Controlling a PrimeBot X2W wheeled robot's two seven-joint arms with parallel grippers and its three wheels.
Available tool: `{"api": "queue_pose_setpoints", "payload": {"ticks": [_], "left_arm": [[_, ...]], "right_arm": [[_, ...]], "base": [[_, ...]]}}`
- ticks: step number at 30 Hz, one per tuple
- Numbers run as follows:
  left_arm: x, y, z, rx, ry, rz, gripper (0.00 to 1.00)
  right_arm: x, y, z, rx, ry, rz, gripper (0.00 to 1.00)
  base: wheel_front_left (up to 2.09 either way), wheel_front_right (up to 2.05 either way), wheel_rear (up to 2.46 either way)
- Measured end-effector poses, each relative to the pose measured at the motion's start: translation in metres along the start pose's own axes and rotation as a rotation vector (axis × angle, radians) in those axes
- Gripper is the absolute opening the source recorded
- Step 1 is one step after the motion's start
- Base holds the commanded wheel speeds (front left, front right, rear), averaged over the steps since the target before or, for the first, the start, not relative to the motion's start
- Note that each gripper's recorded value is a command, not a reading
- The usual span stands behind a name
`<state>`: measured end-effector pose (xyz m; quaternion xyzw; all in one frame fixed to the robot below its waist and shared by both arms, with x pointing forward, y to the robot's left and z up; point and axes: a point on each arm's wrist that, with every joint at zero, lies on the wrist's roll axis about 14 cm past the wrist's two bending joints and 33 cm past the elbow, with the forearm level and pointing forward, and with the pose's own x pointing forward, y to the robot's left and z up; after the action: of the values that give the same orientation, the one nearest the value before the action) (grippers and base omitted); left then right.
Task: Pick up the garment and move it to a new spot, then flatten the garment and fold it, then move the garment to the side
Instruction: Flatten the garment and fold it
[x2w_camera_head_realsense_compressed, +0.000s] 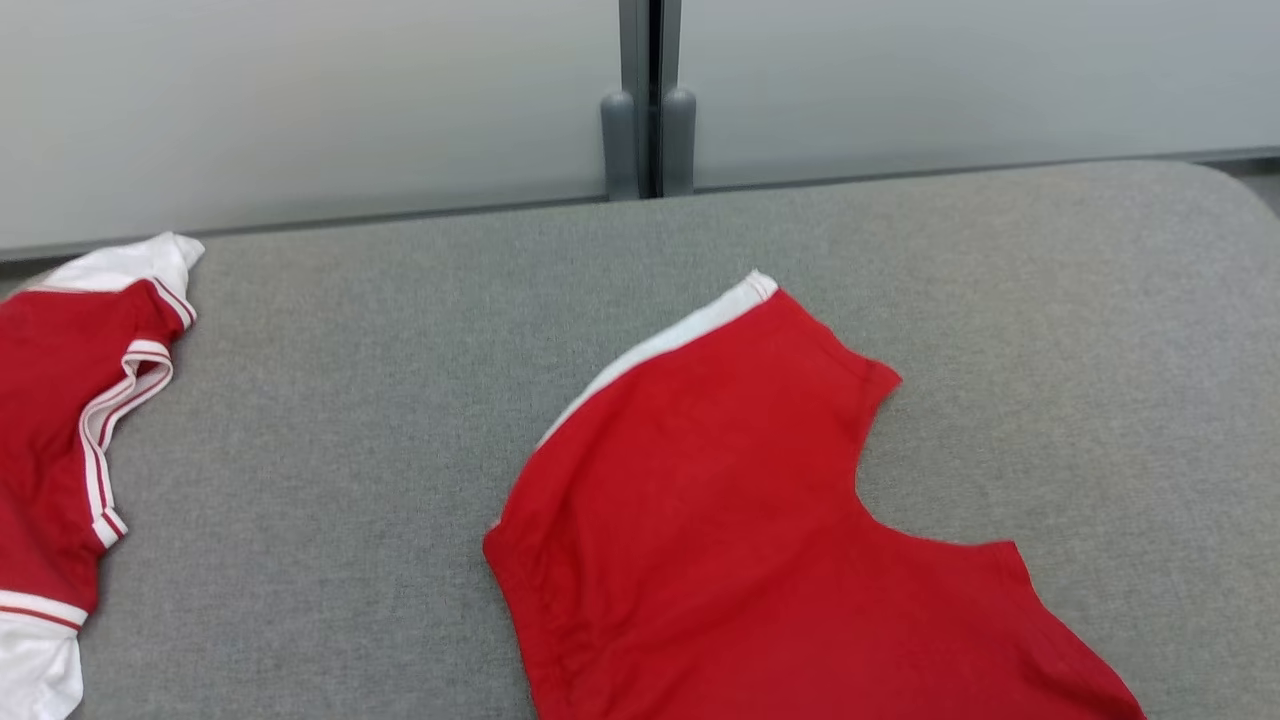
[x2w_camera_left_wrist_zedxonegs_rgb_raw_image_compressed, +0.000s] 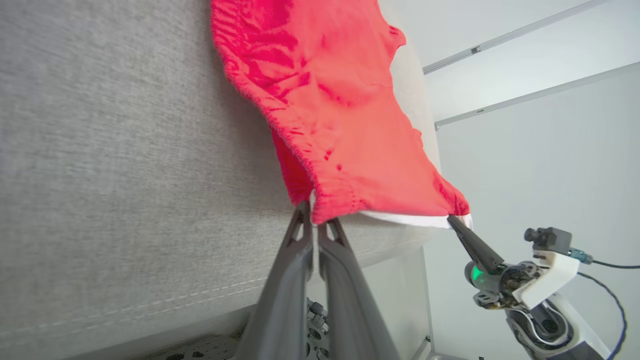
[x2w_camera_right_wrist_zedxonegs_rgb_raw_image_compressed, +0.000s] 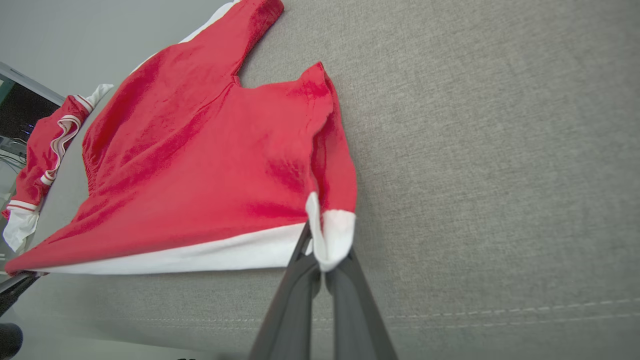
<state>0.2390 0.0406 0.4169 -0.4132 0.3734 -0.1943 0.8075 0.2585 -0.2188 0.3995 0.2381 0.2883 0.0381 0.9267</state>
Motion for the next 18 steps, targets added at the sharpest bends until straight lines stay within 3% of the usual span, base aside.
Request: {"api": "queue_pose_setpoints", "payload": {"ticks": [3,7,11,18], "left_arm": [[-0.014,-0.018,-0.004,-0.044,-0.067,-0.041,0.0],[-0.018,-0.023,-0.001,-0.041,-0.084,-0.05,0.0],[-0.005,-0.027,0.019,-0.029,-0.091,-0.067,0.0],[0.021,-0.042,0.064,-0.129,-0.134,-0.125,0.0]], "right_arm": [[-0.023,-0.006,0.001,0.006,-0.028,-0.015,0.0],[-0.02,0.003,0.016,-0.006,-0.037,0.015,0.0],[0.014,0.022,0.048,-0.061,-0.049,0.077,0.0],[0.092,0.069,0.108,-0.201,-0.025,0.215,0.0]], "base": [[0.0,0.0,0.0],[0.0,0.0,0.0],[0.0,0.0,0.0],[0.0,0.0,0.0]]}}
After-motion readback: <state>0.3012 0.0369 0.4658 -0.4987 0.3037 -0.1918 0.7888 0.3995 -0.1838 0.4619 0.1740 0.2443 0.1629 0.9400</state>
